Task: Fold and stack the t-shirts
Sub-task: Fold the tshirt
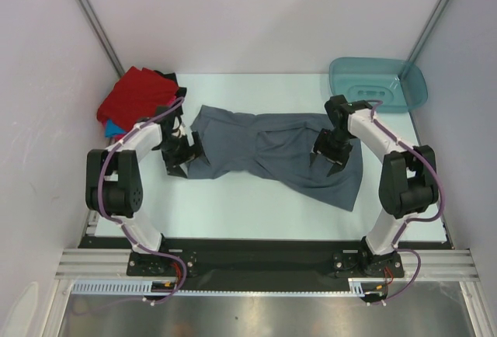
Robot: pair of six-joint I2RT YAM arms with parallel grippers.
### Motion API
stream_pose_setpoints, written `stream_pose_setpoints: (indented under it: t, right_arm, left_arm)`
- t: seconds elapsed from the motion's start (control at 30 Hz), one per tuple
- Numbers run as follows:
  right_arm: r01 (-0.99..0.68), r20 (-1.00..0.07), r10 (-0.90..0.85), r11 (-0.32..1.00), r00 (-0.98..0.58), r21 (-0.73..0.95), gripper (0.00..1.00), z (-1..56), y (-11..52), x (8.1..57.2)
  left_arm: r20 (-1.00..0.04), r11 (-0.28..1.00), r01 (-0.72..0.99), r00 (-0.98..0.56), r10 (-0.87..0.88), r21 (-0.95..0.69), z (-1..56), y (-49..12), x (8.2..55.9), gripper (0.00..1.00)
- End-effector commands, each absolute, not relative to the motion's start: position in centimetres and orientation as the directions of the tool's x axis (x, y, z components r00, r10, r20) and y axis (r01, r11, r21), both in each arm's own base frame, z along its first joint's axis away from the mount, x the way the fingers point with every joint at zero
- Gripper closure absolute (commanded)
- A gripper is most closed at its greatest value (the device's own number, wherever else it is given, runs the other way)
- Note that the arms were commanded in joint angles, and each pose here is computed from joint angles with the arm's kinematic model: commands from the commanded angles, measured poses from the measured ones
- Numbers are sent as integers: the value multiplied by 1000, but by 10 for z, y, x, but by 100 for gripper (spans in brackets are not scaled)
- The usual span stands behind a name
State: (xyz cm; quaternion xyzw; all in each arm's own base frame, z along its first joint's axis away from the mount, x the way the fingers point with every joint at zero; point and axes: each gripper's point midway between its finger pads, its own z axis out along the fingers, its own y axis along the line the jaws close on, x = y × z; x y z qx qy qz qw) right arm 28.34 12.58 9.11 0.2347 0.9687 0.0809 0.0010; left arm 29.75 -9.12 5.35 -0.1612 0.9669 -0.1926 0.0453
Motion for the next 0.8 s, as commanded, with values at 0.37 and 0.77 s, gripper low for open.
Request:
stream_pose_setpoints:
  t: [0.37,0.77]
  right_arm:
    - [426,16,437,867,-899,260,34,108,138,289]
    - [414,28,423,869,-906,272,36,106,141,291]
  left_arm:
    - [-219,918,-209,-931,-292,-336,70,-78,359,0]
    - [-210,924,-194,-939,-272,-328,60,-81,347,6]
